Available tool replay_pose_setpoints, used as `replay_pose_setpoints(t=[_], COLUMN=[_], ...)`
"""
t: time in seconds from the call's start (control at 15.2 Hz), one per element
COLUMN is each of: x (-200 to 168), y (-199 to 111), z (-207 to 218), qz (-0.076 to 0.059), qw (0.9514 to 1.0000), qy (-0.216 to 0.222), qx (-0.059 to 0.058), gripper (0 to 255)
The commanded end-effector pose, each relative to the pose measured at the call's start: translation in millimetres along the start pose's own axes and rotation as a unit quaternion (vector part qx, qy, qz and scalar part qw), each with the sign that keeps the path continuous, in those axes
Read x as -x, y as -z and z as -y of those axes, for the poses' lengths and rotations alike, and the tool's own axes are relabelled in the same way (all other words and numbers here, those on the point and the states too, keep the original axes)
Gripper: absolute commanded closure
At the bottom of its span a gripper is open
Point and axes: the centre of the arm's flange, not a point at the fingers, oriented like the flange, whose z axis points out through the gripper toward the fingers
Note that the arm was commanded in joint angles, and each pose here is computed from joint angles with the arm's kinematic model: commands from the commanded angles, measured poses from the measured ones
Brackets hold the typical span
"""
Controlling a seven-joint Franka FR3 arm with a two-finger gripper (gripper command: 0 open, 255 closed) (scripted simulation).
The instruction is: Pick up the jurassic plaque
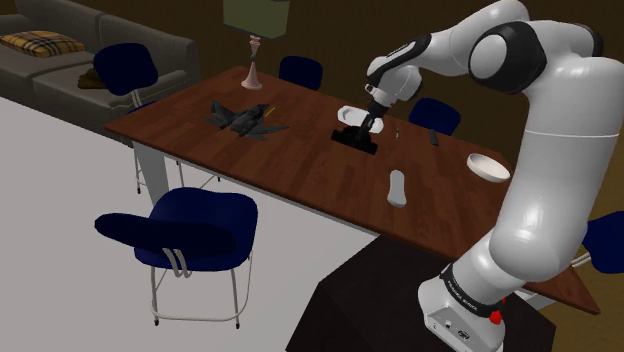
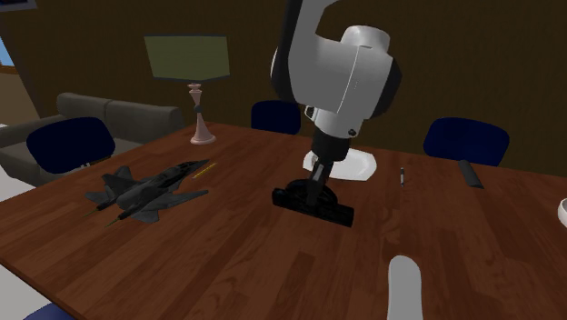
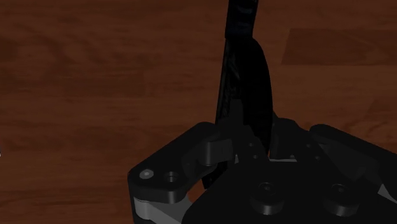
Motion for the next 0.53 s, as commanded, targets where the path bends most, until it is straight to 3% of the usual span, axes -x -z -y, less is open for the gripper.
replay_pose_setpoints(t=[0.0,0.46], x=[-2,-8], y=[10,37], z=[1,3], qz=[0.000,0.000], qw=[1.0000,1.0000], qy=[0.000,0.000], qx=[0.000,0.000], gripper=[255,255])
